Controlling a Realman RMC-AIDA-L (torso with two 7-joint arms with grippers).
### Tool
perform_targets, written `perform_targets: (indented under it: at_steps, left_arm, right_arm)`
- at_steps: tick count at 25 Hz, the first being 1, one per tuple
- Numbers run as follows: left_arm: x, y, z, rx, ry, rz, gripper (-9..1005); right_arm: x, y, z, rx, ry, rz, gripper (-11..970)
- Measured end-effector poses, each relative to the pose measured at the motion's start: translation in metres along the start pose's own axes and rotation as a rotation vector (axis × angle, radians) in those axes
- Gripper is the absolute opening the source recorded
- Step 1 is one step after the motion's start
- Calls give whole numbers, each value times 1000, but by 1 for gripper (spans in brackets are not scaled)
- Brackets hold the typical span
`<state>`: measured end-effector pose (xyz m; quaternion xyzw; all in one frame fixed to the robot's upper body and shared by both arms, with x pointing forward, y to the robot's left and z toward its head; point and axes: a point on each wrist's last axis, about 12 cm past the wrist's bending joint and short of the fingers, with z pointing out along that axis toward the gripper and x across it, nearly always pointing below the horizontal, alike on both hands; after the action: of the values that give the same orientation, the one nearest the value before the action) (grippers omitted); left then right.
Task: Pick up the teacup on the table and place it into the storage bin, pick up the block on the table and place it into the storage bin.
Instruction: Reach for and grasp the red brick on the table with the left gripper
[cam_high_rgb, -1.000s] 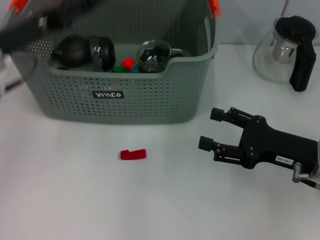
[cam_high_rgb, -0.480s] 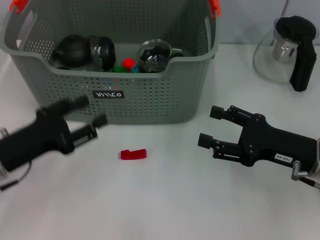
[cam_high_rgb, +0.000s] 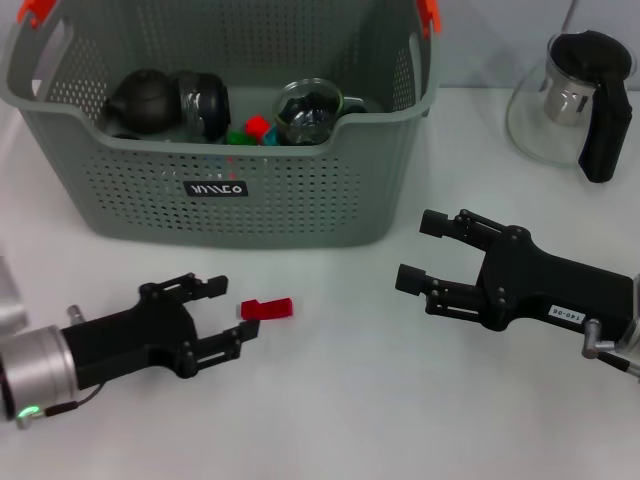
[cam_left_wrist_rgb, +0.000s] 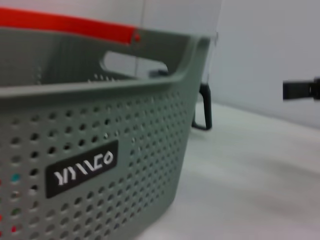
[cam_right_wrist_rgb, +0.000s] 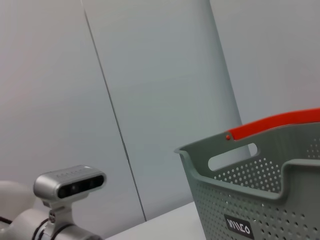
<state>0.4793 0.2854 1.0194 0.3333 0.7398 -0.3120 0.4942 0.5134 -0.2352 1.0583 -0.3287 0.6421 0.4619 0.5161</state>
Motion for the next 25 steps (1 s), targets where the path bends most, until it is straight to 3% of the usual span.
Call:
perform_targets:
  at_steps: [14, 25]
  left_arm:
    - [-5, 12, 35, -4, 142, 95, 703]
    - [-3, 11, 41, 3, 177, 107, 703]
  right_arm:
    - [0, -1, -1, 8, -4, 2, 910]
    - [1, -1, -3, 15, -4, 2, 910]
